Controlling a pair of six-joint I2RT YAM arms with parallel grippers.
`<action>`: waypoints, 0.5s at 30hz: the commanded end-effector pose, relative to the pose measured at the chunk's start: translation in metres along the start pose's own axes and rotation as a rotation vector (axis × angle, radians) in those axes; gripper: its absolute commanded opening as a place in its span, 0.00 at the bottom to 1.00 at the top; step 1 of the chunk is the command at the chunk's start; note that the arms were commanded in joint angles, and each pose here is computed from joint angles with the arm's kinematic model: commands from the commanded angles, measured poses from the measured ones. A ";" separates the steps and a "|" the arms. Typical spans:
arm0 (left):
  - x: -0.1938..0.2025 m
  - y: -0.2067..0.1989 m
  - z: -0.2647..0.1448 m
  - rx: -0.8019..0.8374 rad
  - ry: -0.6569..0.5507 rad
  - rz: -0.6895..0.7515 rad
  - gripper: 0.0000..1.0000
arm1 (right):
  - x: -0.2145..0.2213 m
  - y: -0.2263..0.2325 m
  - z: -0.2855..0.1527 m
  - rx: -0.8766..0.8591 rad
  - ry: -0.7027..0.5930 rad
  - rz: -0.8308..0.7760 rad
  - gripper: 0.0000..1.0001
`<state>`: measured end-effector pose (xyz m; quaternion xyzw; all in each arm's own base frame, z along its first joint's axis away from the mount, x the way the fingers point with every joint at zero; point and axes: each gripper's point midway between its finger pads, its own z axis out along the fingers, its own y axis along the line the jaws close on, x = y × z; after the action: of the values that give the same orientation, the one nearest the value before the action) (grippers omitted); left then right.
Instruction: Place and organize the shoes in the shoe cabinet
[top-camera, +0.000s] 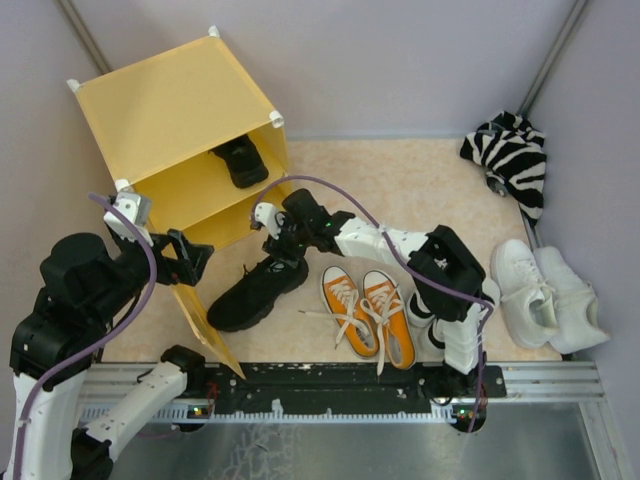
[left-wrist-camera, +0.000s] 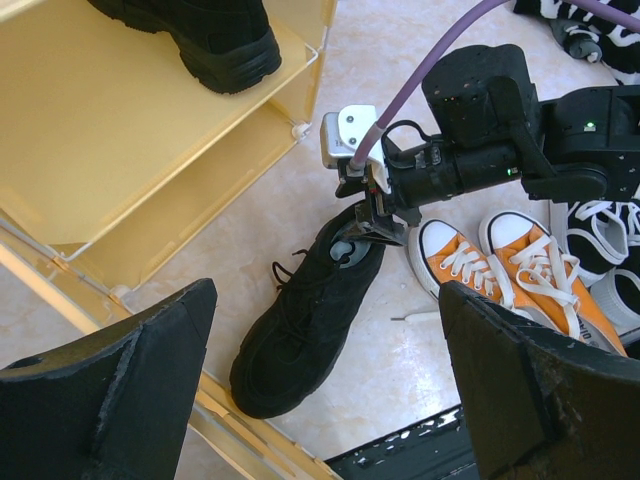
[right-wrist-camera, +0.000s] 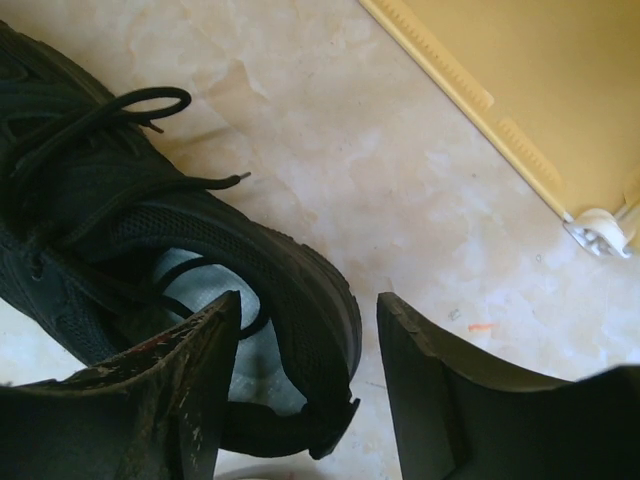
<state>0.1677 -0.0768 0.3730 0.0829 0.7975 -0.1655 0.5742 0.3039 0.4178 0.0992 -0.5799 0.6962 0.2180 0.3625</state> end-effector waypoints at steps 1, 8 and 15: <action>0.003 0.003 0.001 -0.017 0.016 -0.003 0.99 | -0.010 -0.001 -0.005 -0.036 -0.010 -0.041 0.55; -0.002 0.001 0.002 -0.011 0.016 0.004 0.99 | -0.002 0.008 -0.021 -0.033 0.016 0.027 0.00; -0.002 0.002 0.003 -0.017 0.017 0.009 0.99 | -0.025 -0.011 -0.059 0.225 -0.088 0.414 0.00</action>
<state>0.1722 -0.0783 0.3713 0.0830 0.8022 -0.1623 0.5686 0.2909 0.3976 0.0969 -0.5249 0.7498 0.2179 0.3387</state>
